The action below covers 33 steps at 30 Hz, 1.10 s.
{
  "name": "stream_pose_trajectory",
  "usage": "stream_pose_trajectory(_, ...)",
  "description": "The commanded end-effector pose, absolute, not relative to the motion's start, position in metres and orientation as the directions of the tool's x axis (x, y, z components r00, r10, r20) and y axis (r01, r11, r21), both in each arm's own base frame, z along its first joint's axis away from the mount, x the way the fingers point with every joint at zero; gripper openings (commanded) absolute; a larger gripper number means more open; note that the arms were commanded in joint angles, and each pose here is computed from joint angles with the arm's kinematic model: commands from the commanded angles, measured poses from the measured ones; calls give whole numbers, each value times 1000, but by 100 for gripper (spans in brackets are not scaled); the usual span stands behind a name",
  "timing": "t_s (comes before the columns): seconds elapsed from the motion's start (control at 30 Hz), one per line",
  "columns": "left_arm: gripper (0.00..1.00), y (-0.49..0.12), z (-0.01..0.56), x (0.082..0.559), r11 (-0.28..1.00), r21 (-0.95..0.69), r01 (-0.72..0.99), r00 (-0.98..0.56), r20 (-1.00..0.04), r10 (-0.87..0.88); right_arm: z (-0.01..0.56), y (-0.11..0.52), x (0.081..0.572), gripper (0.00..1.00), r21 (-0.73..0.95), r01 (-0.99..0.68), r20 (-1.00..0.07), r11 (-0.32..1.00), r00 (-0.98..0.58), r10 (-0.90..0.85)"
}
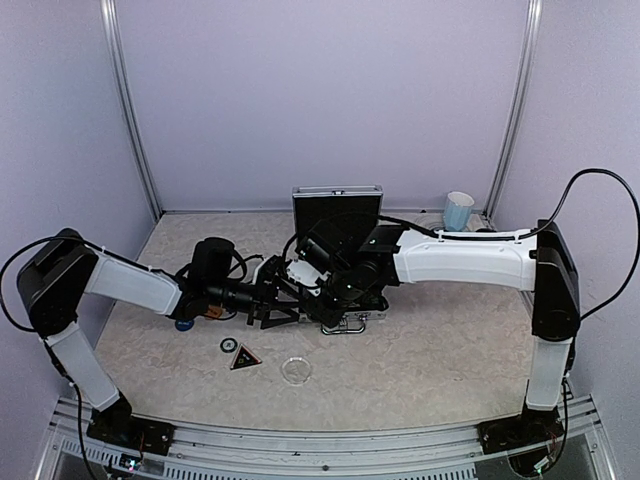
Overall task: Pack up texas hold em set
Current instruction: Pick up the poker chip from the center of the board, then pass from the right arm to the left
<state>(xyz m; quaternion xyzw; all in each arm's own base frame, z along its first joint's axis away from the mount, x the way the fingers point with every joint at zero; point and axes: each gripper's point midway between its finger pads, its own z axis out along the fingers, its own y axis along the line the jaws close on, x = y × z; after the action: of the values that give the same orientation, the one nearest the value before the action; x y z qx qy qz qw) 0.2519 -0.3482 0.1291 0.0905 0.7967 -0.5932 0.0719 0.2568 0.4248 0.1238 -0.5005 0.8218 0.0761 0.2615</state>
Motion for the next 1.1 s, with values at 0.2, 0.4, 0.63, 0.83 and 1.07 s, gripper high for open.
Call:
stream_pose_trajectory(0.2, 67, -341, 138, 255, 239, -942, 234, -971, -238, 13, 152, 436, 248, 44, -133, -873, -575, 470, -318, -754)
stream_pose_trajectory(0.4, 67, -338, 137, 258, 233, -948, 218, -974, -225, -2, 151, 436, 247, 44, -127, -876, -575, 466, -317, -754)
stream_pose_trajectory(0.63, 67, -335, 135, 262, 239, -948, 210, -975, -220, -16, 152, 439, 242, 44, -103, -886, -583, 451, -314, -750)
stream_pose_trajectory(0.83, 65, -339, 132, 262, 236, -951, 200, -978, -207, -6, 157, 443, 236, 44, -104, -905, -594, 413, -276, -755)
stream_pose_trajectory(1.07, 60, -341, 130, 262, 242, -949, 201, -978, -206, 3, 157, 446, 236, 44, -103, -909, -596, 404, -269, -757)
